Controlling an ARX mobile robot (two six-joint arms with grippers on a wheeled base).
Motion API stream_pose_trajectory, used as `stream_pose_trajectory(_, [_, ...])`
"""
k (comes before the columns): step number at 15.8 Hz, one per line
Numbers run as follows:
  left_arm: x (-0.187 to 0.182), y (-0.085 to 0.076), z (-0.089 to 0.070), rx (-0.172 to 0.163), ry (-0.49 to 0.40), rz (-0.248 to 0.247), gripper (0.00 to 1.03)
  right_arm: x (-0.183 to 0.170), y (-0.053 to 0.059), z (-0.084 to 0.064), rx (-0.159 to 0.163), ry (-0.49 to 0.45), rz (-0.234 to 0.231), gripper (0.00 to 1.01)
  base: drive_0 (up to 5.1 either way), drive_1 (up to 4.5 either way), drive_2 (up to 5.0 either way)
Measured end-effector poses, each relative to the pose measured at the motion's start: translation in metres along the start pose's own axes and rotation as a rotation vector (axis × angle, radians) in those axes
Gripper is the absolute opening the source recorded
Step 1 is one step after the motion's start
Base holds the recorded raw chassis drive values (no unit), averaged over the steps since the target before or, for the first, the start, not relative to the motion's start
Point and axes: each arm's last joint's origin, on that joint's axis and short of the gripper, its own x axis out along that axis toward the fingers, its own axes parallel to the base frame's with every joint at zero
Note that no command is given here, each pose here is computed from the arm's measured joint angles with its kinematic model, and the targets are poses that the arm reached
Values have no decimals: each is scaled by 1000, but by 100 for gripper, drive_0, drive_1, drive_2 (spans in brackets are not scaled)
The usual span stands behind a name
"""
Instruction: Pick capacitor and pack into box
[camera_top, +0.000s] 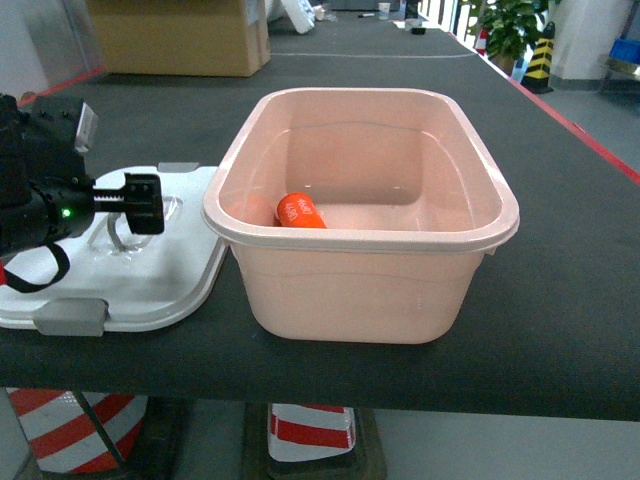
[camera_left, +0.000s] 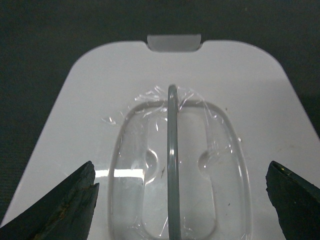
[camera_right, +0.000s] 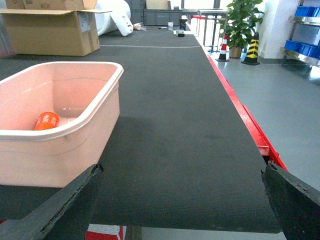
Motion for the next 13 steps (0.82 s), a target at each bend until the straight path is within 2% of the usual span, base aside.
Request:
stream_pose_trajectory(2, [7,0,-8,-4,52,-2,98,0,0,0,0,0,0,98,0,0,0])
stream_pose_trajectory(11, [12,4,-10,-8,76,27,2,0,0,0,0,0,0,98,0,0,0])
stream_pose_trajectory(13, [10,7,-6,-10,73,29,2,0,0,0,0,0,0,98,0,0,0])
